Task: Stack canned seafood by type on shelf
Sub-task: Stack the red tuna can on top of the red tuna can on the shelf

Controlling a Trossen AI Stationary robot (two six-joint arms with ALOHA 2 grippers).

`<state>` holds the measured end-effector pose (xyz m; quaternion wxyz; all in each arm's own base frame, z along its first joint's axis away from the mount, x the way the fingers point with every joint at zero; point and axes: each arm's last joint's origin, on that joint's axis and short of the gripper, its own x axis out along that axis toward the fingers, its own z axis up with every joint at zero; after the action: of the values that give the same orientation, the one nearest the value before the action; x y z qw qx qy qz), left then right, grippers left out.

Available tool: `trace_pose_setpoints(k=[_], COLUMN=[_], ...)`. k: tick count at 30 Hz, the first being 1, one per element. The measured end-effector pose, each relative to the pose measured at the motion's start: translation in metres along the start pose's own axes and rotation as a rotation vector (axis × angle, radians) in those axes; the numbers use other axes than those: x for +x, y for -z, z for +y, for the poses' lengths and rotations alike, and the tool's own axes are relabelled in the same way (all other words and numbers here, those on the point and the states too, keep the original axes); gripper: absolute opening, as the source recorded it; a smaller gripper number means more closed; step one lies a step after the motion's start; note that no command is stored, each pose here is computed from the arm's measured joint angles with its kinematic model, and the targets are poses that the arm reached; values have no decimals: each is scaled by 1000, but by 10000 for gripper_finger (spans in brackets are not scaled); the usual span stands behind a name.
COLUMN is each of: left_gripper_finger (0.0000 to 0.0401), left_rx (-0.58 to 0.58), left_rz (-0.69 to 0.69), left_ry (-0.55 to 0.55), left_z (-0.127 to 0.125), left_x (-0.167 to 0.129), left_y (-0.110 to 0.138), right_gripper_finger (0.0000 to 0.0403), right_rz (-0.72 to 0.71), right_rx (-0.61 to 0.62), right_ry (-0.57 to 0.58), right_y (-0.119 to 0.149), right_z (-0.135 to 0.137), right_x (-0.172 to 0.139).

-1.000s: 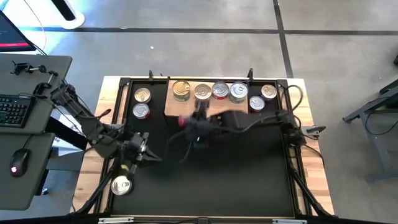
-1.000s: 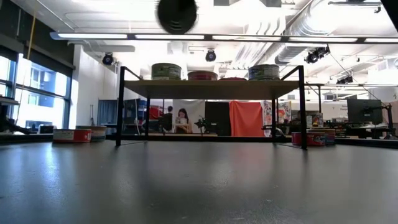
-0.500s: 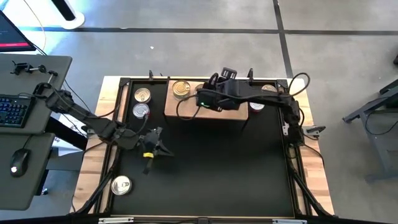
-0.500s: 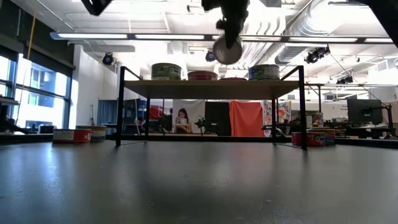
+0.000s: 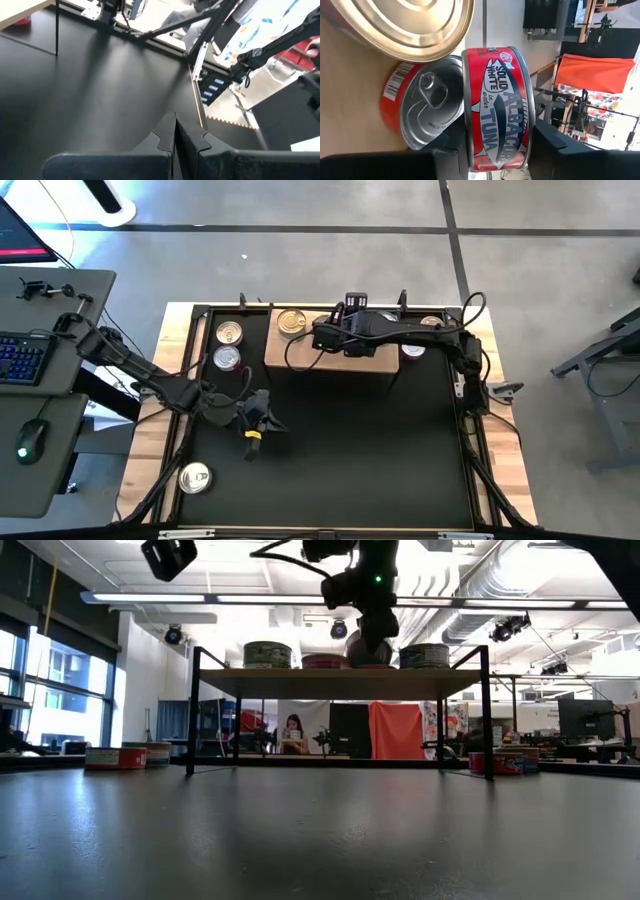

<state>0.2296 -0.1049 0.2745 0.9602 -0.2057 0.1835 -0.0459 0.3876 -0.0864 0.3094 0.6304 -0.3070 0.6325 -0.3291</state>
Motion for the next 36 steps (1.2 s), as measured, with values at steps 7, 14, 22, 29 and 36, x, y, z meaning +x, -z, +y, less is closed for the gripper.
trace_pose_setpoints(k=[7, 14, 22, 29, 36], left_gripper_finger=[0, 0, 0, 0, 0], left_rx=[-47, -55, -53, -44, -40], left_rz=[-9, 7, 9, 20, 22], left_ry=[4, 27, 31, 49, 53], left_z=[-1, -2, -3, -8, -9], left_x=[8, 8, 8, 7, 6], left_y=[2, 3, 4, 7, 8], right_gripper_finger=[123, 127, 157, 161, 162], right_rz=[15, 11, 9, 17, -1], right_rx=[17, 27, 49, 20, 19], right_ry=[2, -1, -9, -17, -100], right_y=[1, 1, 1, 2, 2], right_z=[-7, -7, -7, -6, -4], right_x=[9, 10, 9, 9, 9])
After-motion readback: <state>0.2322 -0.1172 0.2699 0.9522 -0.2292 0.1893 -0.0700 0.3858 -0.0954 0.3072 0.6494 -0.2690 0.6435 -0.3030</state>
